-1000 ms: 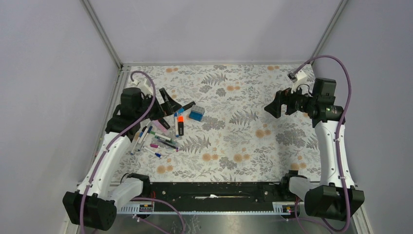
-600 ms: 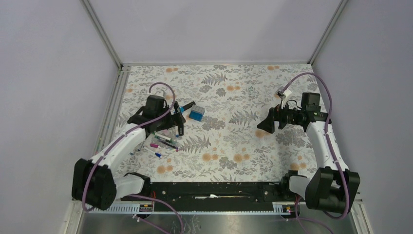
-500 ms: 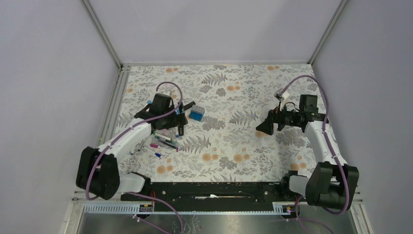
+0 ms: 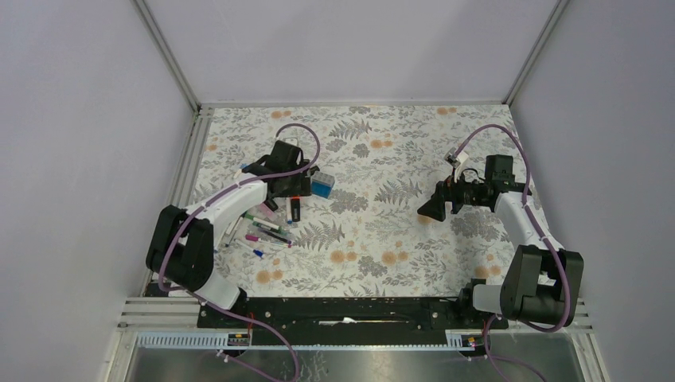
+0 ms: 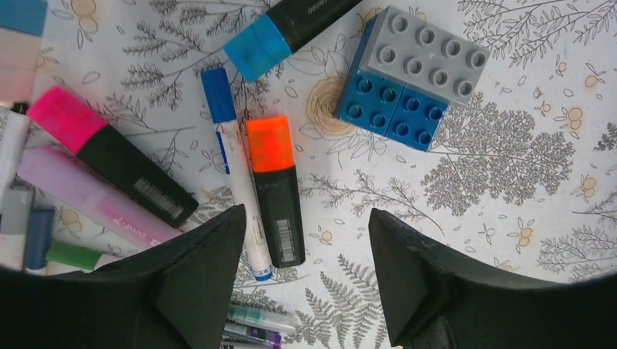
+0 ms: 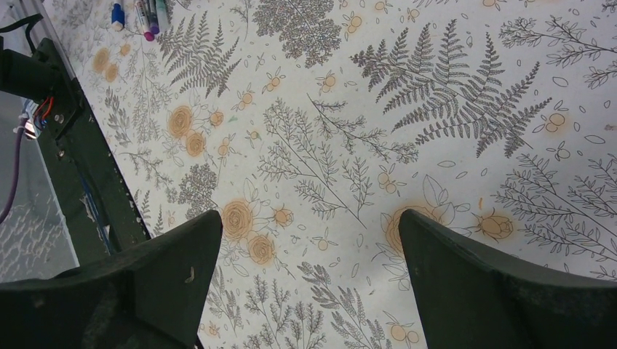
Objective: Open the pen caps
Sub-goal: Pick up the pen from the center of the board.
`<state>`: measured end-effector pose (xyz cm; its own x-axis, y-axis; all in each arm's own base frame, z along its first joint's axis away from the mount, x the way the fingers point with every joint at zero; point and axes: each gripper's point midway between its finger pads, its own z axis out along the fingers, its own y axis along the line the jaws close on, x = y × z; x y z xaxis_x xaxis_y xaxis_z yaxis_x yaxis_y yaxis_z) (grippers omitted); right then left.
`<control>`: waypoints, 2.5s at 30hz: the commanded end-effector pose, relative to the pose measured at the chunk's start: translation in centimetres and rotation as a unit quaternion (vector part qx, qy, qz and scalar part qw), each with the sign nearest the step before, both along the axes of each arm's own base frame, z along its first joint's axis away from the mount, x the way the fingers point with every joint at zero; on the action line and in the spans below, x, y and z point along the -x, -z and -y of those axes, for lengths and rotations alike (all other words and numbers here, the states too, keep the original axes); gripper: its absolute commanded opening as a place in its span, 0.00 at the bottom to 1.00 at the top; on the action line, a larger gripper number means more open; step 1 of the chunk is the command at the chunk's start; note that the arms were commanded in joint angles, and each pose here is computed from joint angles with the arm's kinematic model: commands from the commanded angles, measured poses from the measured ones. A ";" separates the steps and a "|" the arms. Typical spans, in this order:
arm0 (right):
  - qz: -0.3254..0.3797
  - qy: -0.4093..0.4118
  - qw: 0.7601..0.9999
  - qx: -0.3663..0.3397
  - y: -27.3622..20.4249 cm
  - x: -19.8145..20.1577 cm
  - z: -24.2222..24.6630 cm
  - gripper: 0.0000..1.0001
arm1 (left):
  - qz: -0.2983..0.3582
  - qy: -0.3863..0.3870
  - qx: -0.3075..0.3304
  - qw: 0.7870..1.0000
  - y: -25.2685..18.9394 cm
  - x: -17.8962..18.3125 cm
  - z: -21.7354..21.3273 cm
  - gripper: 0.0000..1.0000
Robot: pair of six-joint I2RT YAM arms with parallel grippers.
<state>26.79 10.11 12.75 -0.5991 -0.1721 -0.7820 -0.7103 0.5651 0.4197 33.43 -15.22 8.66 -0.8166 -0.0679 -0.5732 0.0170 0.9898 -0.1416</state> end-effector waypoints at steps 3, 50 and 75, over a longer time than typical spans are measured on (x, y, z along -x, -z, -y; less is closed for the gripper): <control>0.039 -0.009 0.999 0.016 -1.0 -0.9 0.3 0.98 | 0.021 0.002 -0.019 1.000 -0.6 -2.2 0.3 0.64; 0.020 -0.010 1.000 0.019 0.3 -1.0 0.5 0.98 | 0.012 0.288 -0.102 0.952 4.2 -13.2 -0.8 0.57; 0.023 -0.013 0.999 0.020 0.1 -0.9 0.5 0.98 | -0.006 0.255 -0.102 0.962 6.7 -12.7 -1.5 0.40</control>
